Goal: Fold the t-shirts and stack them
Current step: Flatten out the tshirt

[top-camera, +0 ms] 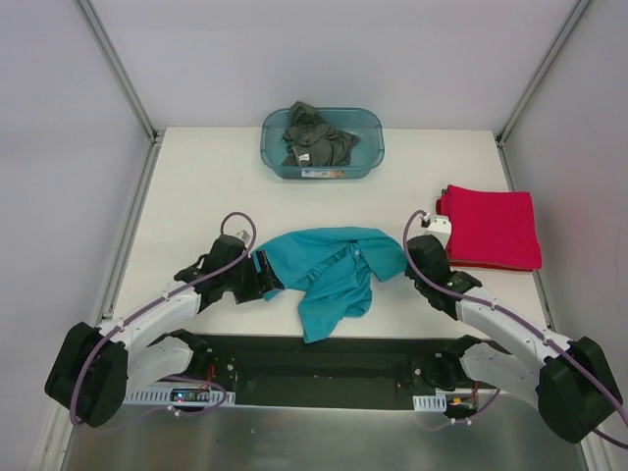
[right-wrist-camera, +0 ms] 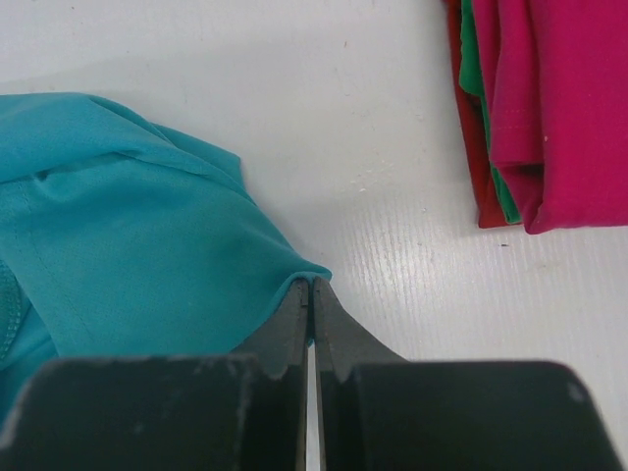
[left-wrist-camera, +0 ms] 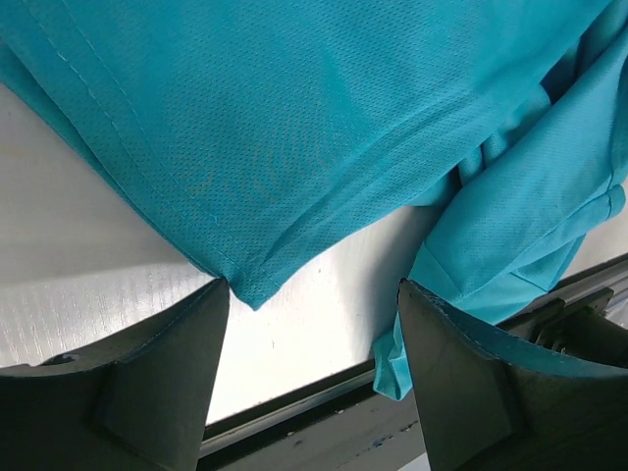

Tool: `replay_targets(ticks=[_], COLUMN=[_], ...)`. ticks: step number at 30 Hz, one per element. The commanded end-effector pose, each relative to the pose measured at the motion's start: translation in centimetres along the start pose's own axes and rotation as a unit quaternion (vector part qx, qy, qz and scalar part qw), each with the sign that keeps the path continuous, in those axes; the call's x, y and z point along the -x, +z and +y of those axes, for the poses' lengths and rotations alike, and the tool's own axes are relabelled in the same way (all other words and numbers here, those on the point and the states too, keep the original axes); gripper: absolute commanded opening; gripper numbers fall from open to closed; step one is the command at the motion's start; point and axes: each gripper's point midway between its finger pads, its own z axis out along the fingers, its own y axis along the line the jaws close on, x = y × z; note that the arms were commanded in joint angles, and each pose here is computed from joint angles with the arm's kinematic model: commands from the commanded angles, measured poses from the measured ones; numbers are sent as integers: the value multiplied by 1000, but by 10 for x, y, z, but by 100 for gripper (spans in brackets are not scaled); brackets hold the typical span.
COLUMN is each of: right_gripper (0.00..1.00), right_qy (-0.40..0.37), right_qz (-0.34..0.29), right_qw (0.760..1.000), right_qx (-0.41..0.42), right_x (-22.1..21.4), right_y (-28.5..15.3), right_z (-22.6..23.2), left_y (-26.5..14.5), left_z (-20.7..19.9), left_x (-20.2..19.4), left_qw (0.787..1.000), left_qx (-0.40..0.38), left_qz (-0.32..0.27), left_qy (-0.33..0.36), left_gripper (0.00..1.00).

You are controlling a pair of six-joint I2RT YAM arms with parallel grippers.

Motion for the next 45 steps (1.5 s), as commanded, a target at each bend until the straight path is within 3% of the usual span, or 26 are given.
replay_targets(ticks=[1,8,13,21,22,25,30,37,45], right_gripper=[1,1,1,1,1,1,1,1,1], right_qy=[7,3,0,-2,-2,-5,-16,-31,-25], right_qz=[-8,-4,1,0,0,0,-15,-100,-238], right_qw=[1000,1000,1000,1000,1000,1000,1000,994,970], right_qx=[1,0,1,-2,-3,-5,-3,6,38], right_x=[5,4,3,3,3,3,15,86,204], right_y=[-1,1,2,3,3,3,1,-30,-110], right_z=[1,2,4,2,2,2,2,3,1], left_y=[3,4,7,10,11,13,4,-65,-192], left_z=[-7,6,6,0,1,3,-12,-62,-129], left_x=[-6,-16,-12,-5,-4,0,20,77,139], left_qw=[1000,1000,1000,1000,1000,1000,999,980,924], left_qx=[-12,1,7,4,8,17,1,-46,-94], left_qz=[17,15,7,0,-1,-9,-45,-181,-347], left_qy=[-5,-18,-21,-16,-16,-16,13,68,128], left_gripper=[67,67,60,39,34,3,0,0,0])
